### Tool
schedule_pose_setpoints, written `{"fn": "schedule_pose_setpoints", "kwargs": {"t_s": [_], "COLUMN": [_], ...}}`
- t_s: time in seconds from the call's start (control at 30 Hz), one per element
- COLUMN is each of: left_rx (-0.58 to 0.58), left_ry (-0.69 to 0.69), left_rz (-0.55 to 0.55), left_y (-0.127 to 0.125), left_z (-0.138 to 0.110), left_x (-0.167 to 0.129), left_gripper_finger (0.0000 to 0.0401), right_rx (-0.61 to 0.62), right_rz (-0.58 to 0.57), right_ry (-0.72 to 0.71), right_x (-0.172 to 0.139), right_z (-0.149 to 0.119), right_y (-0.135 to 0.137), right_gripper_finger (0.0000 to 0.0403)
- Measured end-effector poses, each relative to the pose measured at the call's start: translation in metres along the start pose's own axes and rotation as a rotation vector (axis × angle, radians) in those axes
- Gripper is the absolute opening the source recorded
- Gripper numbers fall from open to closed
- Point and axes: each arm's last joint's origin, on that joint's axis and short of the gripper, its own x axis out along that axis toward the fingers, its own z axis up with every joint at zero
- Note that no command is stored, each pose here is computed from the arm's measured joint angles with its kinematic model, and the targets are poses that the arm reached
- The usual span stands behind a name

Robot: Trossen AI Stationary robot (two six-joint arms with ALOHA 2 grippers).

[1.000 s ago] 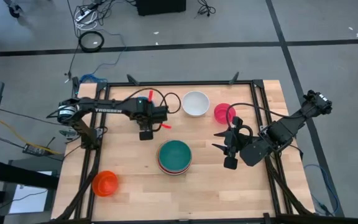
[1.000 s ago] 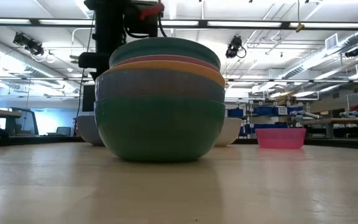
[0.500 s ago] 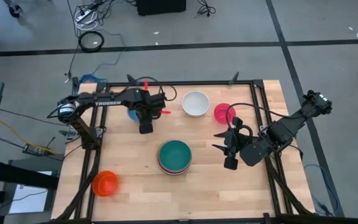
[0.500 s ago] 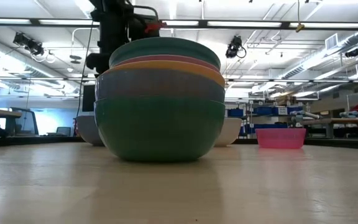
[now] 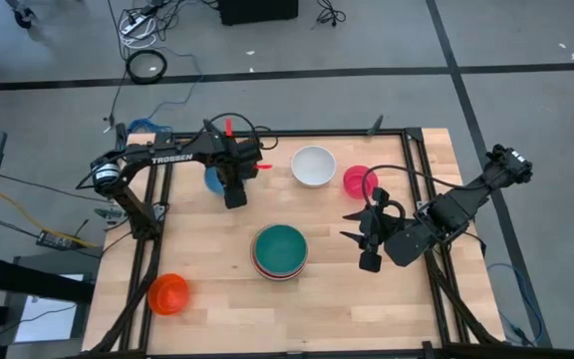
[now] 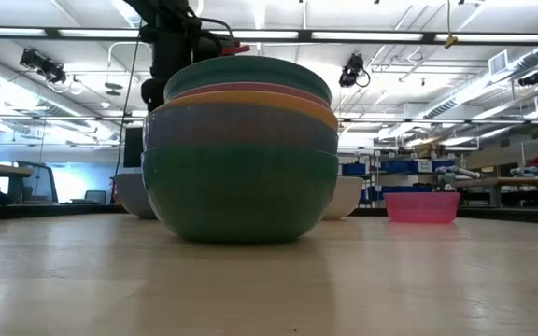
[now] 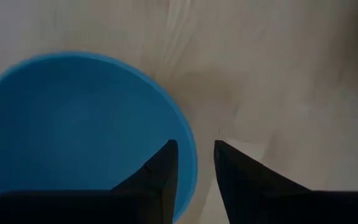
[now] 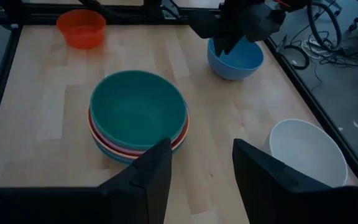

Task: Nest bowls inside each other
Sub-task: Stack the blue bowl on top of the dark green bowl

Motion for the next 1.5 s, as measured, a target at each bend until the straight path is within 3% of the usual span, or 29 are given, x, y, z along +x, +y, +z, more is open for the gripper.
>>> {"fn": "schedule_pose_setpoints", "kwargs": {"t_s": [0.57,0.87,1.07,1.23,1.4,1.5], "left_rx": [-0.099,-0.16,-0.139,-0.119,-0.094,-0.081], "left_ry": [0.035,0.136,0.1,0.077,0.064,0.062], "left_rz": [0.0,-0.029,-0.027,-0.025,-0.012,-0.009], "left_y": [0.019,0.013,0.012,0.012,0.013,0.011], "left_z": [-0.007,-0.028,-0.032,-0.032,-0.031,-0.03], "left_x": [0.003,0.036,0.053,0.057,0.056,0.056], "left_gripper_finger": [0.0187,0.0193,0.0193,0.0148,0.002,0.0009], "right_rx": [0.004,0.007,0.007,0.008,0.008,0.008], "right_rz": [0.003,0.003,0.003,0.001,0.001,0.001], "right_ry": [0.001,0.002,0.001,0.002,0.002,0.002], "right_x": [0.0,0.0,0.0,0.0,0.0,0.0], "right_z": [0.0,0.0,0.0,0.0,0.0,0.0], "right_y": [0.0,0.0,0.0,0.0,0.0,0.0], "right_gripper_finger": [0.0158,0.0158,0.0158,0.0158,0.0158,0.0158]}}
